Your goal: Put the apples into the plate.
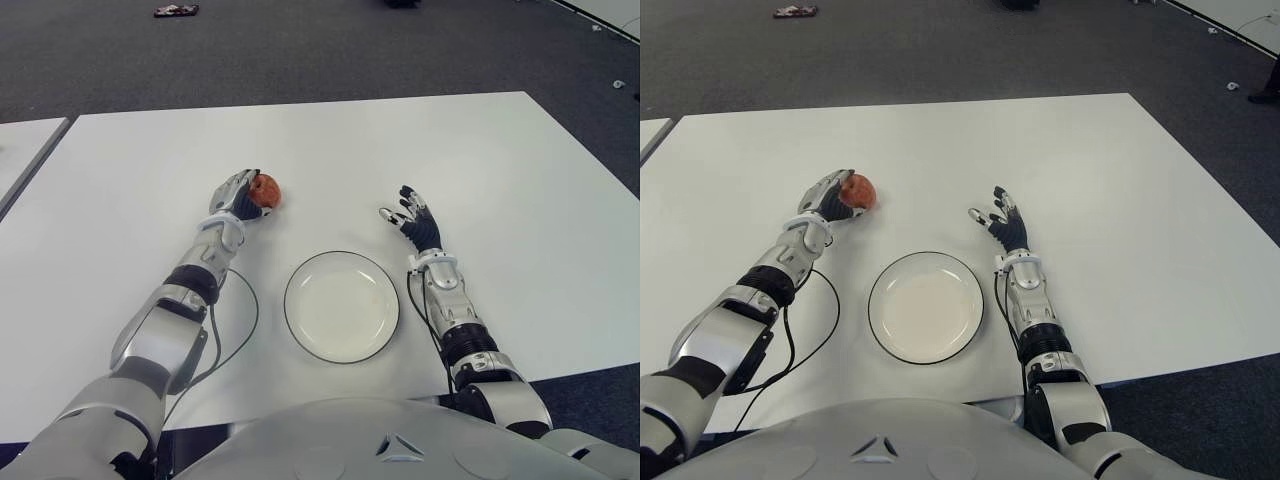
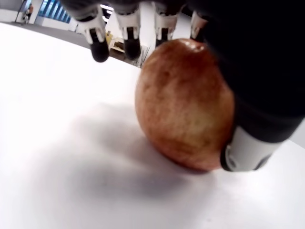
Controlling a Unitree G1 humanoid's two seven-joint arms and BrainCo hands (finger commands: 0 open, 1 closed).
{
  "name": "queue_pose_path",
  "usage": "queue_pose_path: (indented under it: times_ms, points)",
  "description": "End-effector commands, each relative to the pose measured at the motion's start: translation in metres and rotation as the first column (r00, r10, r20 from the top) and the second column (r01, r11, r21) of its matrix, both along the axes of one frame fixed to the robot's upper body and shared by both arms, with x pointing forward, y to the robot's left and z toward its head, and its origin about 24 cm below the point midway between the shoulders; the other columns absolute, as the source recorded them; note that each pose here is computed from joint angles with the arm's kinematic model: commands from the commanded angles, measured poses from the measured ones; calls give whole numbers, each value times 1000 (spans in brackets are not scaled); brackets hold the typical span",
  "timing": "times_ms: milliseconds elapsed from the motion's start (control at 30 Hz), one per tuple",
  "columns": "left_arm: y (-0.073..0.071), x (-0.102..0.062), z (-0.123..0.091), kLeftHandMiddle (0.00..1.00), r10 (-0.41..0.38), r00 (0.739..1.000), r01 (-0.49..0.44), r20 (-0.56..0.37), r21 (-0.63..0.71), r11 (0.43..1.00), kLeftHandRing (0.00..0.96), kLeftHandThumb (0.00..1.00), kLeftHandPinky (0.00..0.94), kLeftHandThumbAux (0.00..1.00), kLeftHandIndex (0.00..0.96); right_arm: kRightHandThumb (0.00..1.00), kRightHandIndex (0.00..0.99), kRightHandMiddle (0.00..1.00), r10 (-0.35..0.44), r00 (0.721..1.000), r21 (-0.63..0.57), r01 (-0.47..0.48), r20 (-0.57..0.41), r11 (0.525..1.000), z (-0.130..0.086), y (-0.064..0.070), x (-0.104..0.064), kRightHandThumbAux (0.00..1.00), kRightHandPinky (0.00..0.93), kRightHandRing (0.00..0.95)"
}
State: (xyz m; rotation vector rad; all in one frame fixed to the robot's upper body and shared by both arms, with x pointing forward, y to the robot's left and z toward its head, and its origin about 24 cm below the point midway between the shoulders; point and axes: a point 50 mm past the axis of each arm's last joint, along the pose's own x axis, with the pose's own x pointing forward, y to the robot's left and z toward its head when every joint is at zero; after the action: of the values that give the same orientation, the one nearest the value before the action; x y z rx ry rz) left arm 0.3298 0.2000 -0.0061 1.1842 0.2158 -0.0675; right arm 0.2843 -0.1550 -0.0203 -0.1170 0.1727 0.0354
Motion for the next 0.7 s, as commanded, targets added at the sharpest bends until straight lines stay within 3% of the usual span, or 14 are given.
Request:
queue_pose_path:
  times_ms: [33,700]
  points:
    - [-1,-5,-11,0,4,999,-3,-43,37,999,0,208,0,116,0,178,0,19,0,997,-5,0,-72,1000,-13,1,-8,663,32,18]
    - [-6,-3,-12,0,5,1000,-4,-23,26,1000,0,210,0,128,0,173,0,22,4,998,0,-4,-66,1000,-13,1,-9,673,32,20]
